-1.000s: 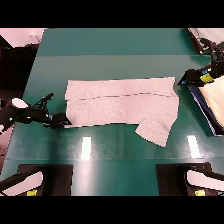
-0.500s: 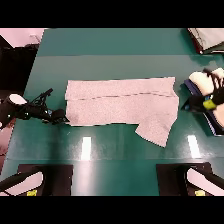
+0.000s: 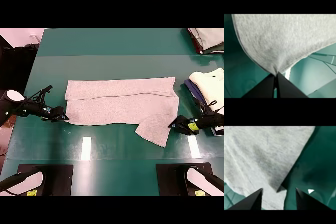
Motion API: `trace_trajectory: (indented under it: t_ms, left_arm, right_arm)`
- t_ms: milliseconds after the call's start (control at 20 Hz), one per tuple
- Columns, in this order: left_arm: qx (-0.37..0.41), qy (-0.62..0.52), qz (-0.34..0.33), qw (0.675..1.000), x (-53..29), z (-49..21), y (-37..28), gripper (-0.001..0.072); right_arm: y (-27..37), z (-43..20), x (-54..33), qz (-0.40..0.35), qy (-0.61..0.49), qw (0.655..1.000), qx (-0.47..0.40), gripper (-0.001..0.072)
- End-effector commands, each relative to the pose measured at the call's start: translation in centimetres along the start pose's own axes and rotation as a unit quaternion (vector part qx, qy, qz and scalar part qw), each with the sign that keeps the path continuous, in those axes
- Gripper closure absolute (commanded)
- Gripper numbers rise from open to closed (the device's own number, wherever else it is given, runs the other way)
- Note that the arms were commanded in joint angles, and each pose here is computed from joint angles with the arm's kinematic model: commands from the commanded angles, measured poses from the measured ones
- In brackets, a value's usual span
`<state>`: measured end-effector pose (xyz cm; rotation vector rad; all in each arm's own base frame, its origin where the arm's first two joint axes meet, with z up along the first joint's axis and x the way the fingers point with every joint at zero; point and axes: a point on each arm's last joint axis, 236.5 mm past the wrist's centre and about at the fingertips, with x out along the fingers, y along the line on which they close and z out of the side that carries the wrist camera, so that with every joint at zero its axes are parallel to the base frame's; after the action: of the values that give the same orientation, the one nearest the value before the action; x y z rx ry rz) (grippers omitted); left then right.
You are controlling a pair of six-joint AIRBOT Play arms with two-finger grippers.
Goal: Fold the shirts.
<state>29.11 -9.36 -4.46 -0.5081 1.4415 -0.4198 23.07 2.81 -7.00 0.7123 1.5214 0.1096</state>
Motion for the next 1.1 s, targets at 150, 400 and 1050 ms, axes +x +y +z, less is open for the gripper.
trace_trajectory:
  t_ms: [150,400,1050]
  left_arm:
    - [0.001,0.004,-0.002,1.000,-0.1,-0.2,-0.1,0.0686]
    - [0.014,0.026,0.015,0.999,-0.2,-1.2,0.6,0.0687]
    - [0.092,0.008,0.040,0.995,-6.3,-4.7,-2.7,0.0686]
  right_arm:
    - [0.7,1.5,1.6,0.037,-0.029,0.998,0.041,0.0286]
    - [1.8,2.0,1.6,0.039,-0.027,0.999,-0.016,0.0693]
    - [2.7,-3.2,-9.2,-0.074,-0.071,0.986,-0.128,0.0695]
